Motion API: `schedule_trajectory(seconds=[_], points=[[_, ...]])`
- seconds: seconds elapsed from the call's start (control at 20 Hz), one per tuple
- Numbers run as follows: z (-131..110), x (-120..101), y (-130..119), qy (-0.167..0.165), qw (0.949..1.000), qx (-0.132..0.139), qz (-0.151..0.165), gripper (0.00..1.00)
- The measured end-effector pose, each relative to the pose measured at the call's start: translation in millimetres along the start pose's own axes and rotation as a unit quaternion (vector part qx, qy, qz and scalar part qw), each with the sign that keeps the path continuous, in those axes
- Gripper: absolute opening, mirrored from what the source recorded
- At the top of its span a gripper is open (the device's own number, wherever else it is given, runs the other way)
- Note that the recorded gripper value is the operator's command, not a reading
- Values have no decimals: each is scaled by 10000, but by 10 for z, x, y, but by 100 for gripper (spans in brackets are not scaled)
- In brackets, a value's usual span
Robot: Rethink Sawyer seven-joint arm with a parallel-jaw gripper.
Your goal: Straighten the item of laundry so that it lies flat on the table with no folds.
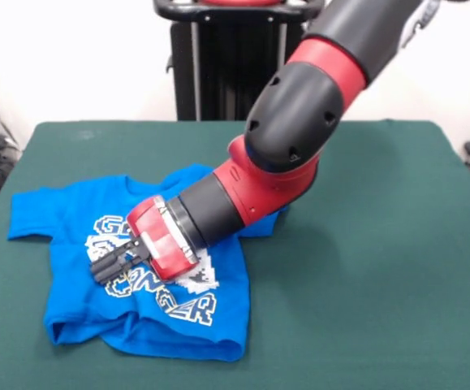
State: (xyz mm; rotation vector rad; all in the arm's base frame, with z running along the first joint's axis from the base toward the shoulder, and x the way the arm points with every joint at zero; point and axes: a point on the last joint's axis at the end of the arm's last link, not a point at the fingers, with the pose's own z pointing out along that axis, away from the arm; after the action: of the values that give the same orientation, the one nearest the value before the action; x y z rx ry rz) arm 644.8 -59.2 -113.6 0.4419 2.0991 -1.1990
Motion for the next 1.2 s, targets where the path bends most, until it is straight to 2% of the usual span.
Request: schedule_trajectory(seconds=[0.15,0.6,1.05,1.2], points=[[23,1,11,-63,9999,-28,-79,0],[107,-71,26,-121,9991,-398,-12,0],[147,-201,90,-141,9947,-962,324,0],[171,-283,151,-150,9910,-1211,548,0]])
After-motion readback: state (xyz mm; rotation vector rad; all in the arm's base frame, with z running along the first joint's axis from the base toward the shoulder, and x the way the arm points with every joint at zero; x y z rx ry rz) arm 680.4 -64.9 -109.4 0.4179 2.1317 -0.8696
